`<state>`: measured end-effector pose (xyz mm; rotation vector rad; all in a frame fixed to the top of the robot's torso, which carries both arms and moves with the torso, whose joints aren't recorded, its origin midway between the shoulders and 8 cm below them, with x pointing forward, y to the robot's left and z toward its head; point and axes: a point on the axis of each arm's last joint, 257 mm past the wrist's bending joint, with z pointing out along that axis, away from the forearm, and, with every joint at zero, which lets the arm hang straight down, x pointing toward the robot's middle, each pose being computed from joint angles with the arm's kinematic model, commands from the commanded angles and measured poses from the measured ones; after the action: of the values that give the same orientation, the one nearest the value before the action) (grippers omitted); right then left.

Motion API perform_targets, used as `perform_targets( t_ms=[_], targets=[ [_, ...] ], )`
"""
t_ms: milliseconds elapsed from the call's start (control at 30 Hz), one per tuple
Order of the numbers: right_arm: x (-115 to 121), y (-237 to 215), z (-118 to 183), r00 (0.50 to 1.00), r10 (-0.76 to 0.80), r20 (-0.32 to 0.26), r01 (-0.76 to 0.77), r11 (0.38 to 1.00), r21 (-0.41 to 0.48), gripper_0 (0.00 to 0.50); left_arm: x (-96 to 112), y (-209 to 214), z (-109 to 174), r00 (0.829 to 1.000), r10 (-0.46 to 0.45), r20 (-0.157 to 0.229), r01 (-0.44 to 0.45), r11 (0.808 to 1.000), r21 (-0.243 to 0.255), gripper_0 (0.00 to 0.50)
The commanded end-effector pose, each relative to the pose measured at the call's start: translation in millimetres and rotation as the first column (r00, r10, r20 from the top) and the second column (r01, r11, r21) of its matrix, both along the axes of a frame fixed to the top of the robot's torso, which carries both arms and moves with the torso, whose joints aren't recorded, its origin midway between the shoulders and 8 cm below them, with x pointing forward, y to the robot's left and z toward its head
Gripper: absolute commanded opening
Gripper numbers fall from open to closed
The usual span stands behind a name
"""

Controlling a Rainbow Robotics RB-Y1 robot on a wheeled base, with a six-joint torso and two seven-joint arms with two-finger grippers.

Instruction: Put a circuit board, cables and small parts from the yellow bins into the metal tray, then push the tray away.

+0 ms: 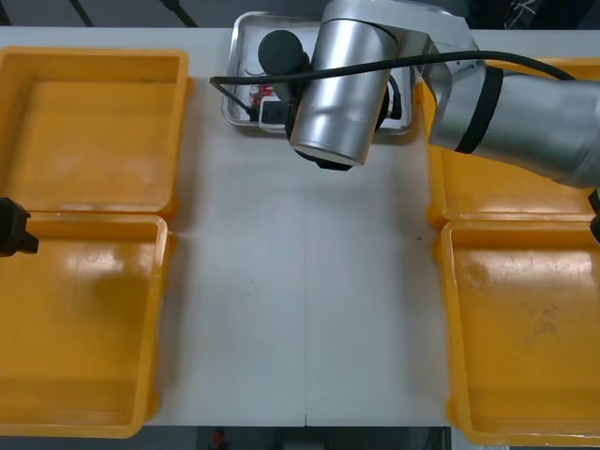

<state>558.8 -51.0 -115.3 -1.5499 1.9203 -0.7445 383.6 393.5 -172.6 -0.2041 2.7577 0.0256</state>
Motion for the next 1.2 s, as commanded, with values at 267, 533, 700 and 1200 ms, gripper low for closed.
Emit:
perform_targets(
  t_ms=[267, 533, 700, 1200],
  targets=[
    [-52.3, -62.3, 18.0, 0.957, -0.278, -0.088, 0.291, 0.912, 0.288, 0.5, -0.6, 12.2, 11.5, 0.996, -0.092, 0.006, 0.091, 0.992, 0.086, 0.5],
    [-89.4, -119.4, 23.6, 0.868, -0.432, -0.244, 0.496, 0.76, 0.42, 0.5, -0.6, 12.2, 11.5, 0.996, -0.092, 0.006, 0.091, 0.992, 0.086, 0.5],
    [-105.3, -158.6, 21.3, 0.791, -0.517, -0.326, 0.61, 0.632, 0.479, 0.5, -0.6, 12.2, 11.5, 0.996, -0.092, 0.006, 0.091, 0.992, 0.086, 0.5],
    [-140.9, -270.4, 5.7, 0.503, -0.664, -0.553, 0.834, 0.207, 0.511, 0.5, -0.6, 12.2, 11.5, 0.996, -0.092, 0.006, 0.091, 0.992, 0.086, 0.5]
  ],
)
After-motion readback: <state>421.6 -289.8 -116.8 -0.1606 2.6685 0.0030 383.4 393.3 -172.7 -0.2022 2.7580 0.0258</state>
